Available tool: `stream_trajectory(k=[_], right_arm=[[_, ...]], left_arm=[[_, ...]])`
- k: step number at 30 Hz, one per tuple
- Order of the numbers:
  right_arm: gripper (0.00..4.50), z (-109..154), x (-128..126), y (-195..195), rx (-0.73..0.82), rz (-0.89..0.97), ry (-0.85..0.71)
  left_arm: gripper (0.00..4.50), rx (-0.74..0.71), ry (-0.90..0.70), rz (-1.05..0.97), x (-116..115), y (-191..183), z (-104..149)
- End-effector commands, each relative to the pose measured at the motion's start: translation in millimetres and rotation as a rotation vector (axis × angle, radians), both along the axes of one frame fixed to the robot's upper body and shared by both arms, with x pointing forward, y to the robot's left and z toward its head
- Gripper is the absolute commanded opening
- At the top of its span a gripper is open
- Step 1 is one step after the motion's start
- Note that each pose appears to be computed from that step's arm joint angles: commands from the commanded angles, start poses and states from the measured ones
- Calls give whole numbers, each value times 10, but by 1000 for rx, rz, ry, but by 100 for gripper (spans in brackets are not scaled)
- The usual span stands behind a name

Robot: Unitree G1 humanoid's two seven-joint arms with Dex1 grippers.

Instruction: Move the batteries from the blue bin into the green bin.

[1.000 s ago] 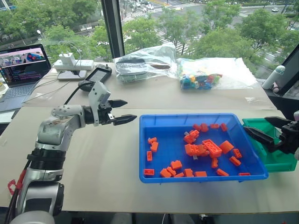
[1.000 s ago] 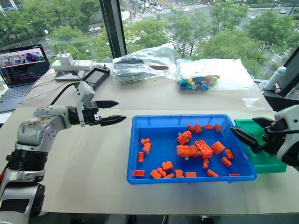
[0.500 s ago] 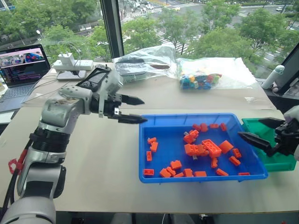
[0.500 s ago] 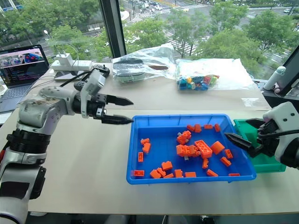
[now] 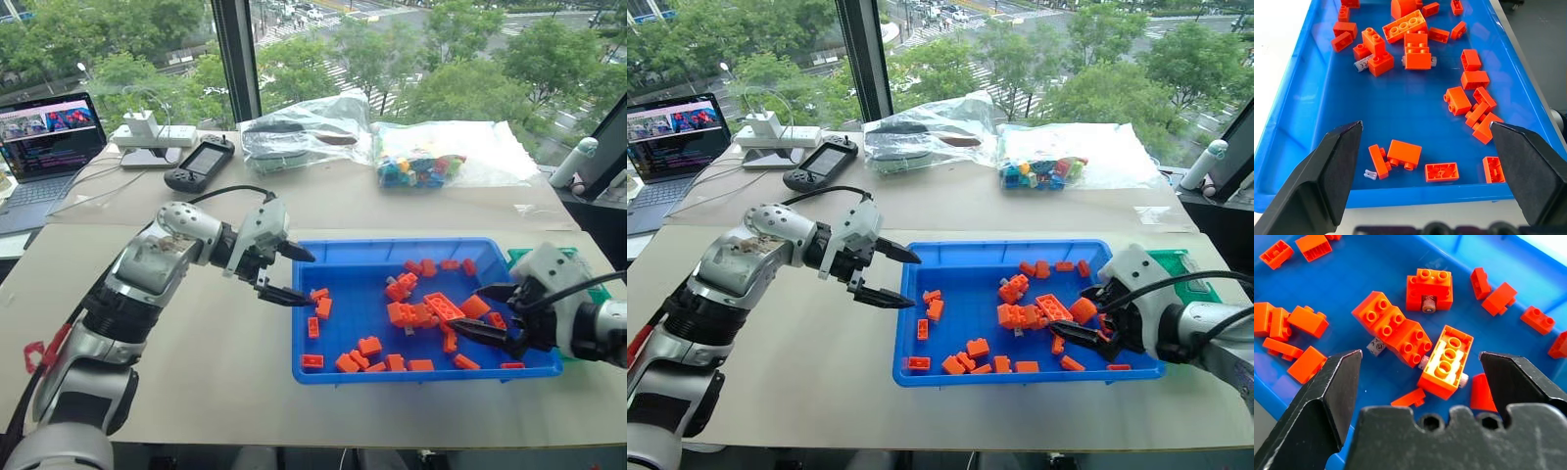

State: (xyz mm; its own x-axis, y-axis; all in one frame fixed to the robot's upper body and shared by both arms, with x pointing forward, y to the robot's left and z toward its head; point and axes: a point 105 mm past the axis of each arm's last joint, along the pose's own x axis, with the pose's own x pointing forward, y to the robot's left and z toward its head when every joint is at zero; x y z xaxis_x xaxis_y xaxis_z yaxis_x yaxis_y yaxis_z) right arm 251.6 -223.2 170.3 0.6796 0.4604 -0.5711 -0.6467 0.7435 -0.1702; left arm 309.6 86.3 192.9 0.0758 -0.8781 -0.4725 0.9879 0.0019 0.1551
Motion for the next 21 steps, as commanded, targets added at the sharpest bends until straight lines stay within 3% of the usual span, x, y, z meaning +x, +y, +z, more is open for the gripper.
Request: stream_trajectory(k=[1, 5, 21], right_arm=[[397, -85, 30, -75, -20, -26, 30], [275, -203, 80, -142, -46, -68, 54], [275, -289, 206, -98, 31, -142, 54]], left_arm=[[450, -32, -75, 48, 53, 23, 98], [450, -42, -72, 74, 68, 45, 80], [450, -54, -101, 66, 83, 22, 87]])
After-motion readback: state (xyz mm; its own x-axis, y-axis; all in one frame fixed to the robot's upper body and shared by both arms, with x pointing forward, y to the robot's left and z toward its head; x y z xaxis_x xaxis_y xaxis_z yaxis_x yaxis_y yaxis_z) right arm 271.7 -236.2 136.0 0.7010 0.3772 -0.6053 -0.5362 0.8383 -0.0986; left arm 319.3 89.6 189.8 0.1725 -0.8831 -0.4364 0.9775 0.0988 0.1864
